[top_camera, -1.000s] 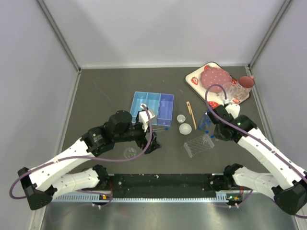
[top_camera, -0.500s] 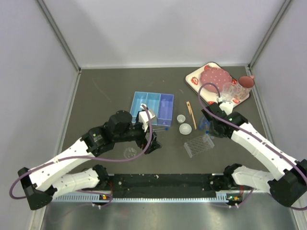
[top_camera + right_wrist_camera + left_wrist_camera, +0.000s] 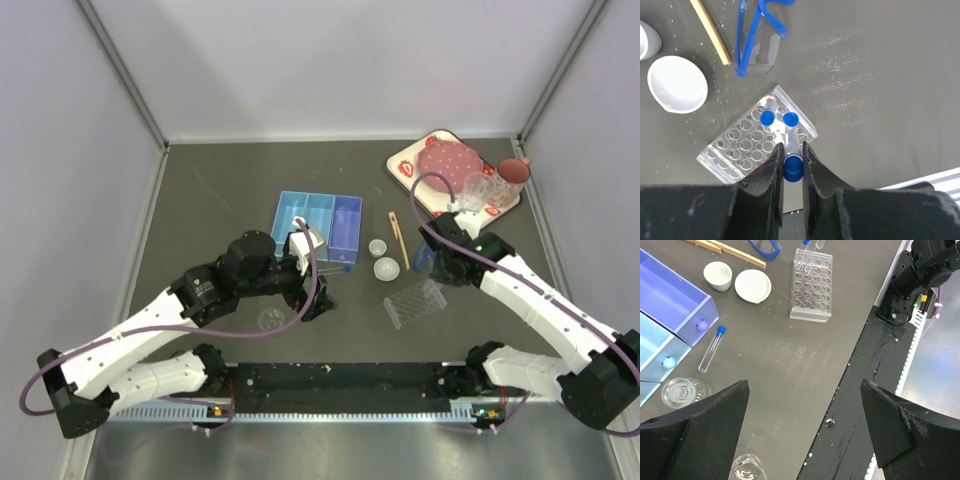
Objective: Organize the chemistry lab equipment
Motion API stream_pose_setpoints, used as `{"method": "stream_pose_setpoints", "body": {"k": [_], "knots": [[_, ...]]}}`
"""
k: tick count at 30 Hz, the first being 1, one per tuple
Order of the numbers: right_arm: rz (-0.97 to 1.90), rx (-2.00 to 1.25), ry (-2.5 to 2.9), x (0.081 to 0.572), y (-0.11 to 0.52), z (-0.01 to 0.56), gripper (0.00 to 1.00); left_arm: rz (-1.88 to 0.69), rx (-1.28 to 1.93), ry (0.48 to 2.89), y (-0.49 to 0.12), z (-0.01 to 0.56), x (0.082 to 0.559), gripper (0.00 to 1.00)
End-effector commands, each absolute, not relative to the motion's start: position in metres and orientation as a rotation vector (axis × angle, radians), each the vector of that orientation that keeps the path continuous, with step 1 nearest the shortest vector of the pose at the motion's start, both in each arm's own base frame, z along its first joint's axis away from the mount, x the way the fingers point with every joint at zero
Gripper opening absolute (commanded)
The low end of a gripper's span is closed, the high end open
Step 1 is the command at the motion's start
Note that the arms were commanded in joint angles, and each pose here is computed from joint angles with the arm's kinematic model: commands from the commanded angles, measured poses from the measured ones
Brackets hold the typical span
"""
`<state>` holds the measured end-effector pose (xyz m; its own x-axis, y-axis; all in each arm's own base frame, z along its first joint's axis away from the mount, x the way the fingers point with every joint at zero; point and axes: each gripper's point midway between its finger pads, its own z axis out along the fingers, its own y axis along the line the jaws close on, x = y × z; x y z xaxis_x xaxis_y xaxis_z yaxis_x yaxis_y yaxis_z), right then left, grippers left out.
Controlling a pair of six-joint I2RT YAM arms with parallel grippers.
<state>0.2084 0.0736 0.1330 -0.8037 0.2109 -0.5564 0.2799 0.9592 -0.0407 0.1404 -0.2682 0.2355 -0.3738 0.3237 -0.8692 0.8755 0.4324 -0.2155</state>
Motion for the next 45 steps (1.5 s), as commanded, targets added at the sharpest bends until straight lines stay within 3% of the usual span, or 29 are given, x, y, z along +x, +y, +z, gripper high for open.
{"method": "stream_pose_setpoints", "body": {"k": [1, 45], "knots": [[-0.079, 0.355, 2.518, 0.213, 0.082, 0.140, 0.00, -0.898, 1.006, 1.858, -0.271, 0.242, 0.143, 0.99], [-0.174, 0.330, 2.551, 0.205, 0.070, 0.101, 0.00, -0.899, 1.014, 1.859, -0.271, 0.240, 0.143, 0.99]]}}
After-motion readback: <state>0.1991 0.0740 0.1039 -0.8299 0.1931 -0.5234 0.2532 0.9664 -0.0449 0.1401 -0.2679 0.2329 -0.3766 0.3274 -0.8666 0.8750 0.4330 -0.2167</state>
